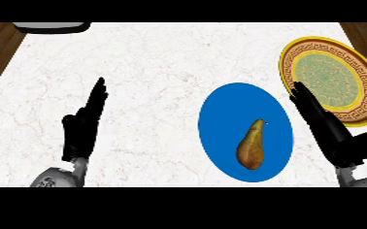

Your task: Pick the pear from the plate and place it in the plate

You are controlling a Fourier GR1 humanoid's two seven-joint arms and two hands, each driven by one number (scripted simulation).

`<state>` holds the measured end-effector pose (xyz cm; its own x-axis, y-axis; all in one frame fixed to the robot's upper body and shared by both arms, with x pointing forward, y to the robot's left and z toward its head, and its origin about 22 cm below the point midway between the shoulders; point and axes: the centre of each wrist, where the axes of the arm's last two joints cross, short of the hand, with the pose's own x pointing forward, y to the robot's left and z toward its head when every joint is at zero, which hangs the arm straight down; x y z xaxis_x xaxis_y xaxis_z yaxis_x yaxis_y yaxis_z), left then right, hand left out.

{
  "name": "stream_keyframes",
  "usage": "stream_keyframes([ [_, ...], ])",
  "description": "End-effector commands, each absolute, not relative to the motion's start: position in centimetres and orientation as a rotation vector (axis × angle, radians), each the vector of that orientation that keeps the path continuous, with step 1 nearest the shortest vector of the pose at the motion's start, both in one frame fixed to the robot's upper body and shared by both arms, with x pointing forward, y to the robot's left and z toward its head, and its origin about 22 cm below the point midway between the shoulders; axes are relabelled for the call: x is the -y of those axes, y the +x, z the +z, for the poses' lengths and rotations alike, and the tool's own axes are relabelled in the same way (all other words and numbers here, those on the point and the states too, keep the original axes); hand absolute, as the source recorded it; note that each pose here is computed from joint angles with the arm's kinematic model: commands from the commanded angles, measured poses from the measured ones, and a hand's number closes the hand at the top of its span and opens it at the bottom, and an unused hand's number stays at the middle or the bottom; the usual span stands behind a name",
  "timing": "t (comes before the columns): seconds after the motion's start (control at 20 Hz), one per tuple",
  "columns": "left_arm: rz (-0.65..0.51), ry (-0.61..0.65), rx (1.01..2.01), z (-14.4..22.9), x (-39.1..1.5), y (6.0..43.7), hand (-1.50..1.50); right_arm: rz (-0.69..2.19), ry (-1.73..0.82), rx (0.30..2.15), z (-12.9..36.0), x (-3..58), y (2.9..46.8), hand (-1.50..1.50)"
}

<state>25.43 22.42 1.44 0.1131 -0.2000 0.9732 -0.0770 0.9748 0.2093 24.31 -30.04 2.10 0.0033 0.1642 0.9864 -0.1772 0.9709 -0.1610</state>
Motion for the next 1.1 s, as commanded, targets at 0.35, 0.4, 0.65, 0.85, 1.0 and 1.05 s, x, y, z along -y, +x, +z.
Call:
stream_keyframes([
  [0.35, -0.095, 0.233, 1.411, 1.8, -26.1, 26.5, 0.00, 0.936, -0.616, 1.591, 11.6, 35.8, 27.7, 1.50],
  [0.4, -0.054, 0.221, 1.394, 1.3, -27.2, 26.0, 0.00, 0.390, -0.608, 1.758, 6.9, 33.8, 27.0, -1.50],
  [0.65, -0.061, 0.196, 1.413, 0.1, -27.5, 27.6, 0.00, 0.379, -0.382, 1.807, 0.3, 32.7, 21.7, -1.50],
  [0.85, -0.075, 0.169, 1.407, 1.3, -28.6, 27.2, 0.00, 0.640, -0.417, 1.726, 0.4, 32.9, 21.4, -1.50],
  [1.0, -0.081, 0.185, 1.415, 2.5, -27.9, 27.5, 0.00, 0.725, -0.464, 1.638, 2.7, 32.5, 21.2, -1.50],
  [1.05, -0.065, 0.176, 1.404, 2.1, -29.9, 28.8, 0.00, 0.720, -0.463, 1.636, 2.4, 31.1, 19.9, -1.50],
])
